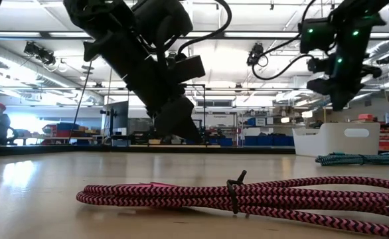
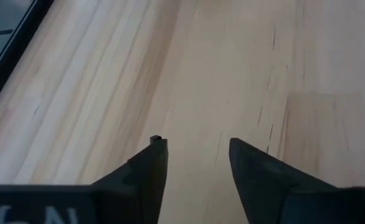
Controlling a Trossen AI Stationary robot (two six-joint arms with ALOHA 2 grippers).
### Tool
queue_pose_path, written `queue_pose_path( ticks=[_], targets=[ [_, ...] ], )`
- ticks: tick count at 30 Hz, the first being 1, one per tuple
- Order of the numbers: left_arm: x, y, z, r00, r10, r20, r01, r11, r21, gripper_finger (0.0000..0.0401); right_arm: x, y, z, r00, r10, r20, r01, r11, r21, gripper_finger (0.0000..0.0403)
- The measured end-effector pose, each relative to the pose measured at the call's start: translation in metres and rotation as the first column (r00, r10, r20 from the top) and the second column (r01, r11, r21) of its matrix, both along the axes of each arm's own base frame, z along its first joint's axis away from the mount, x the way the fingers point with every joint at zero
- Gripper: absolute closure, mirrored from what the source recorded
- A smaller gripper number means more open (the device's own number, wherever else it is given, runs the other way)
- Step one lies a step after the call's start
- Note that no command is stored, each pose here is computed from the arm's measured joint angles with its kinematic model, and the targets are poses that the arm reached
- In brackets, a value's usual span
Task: Pick and place USB-C Cables
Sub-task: Put the left black blue charger cable into the bin, then put the black pink charger cable into the bin
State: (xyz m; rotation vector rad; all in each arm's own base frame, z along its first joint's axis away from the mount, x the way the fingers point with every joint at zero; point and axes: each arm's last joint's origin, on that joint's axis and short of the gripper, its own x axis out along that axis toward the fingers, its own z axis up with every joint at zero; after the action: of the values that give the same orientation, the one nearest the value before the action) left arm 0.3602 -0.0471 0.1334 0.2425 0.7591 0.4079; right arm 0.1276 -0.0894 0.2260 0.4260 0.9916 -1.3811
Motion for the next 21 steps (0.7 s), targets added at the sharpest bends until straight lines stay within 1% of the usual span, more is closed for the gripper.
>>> queue_pose_path(
  ticks=[7,11,14,17,19,21],
  targets=[
    [-0.001,-0.005,0.000,1.000,-0.016,-0.002,0.016,1.000,0.001,0.0229,0.002,-0.014,-0.008,0.997,-0.014,-0.070,0.016,1.000,0.025,0.0264],
    [-0.002,-0.011,0.000,0.999,-0.032,-0.001,0.032,0.999,-0.001,0.0229,0.005,-0.014,-0.007,0.996,0.036,-0.078,-0.036,0.999,0.008,0.0230],
    [-0.002,-0.018,0.000,0.999,-0.046,0.006,0.046,0.999,-0.005,0.0230,0.008,-0.004,0.000,0.992,0.117,-0.040,-0.118,0.993,-0.023,0.0218],
    [-0.005,-0.028,0.000,0.998,-0.067,0.012,0.067,0.998,-0.012,0.0229,0.011,0.015,0.009,0.976,0.218,0.003,-0.217,0.973,-0.081,0.0217],
    [-0.007,-0.039,0.000,0.996,-0.088,0.020,0.089,0.996,-0.021,0.0229,0.015,0.032,0.014,0.951,0.308,0.037,-0.301,0.946,-0.124,0.0219],
    [-0.009,-0.052,0.001,0.993,-0.111,0.040,0.113,0.993,-0.039,0.0229,0.021,0.050,0.017,0.907,0.416,0.069,-0.399,0.899,-0.179,0.0222]
  ],
)
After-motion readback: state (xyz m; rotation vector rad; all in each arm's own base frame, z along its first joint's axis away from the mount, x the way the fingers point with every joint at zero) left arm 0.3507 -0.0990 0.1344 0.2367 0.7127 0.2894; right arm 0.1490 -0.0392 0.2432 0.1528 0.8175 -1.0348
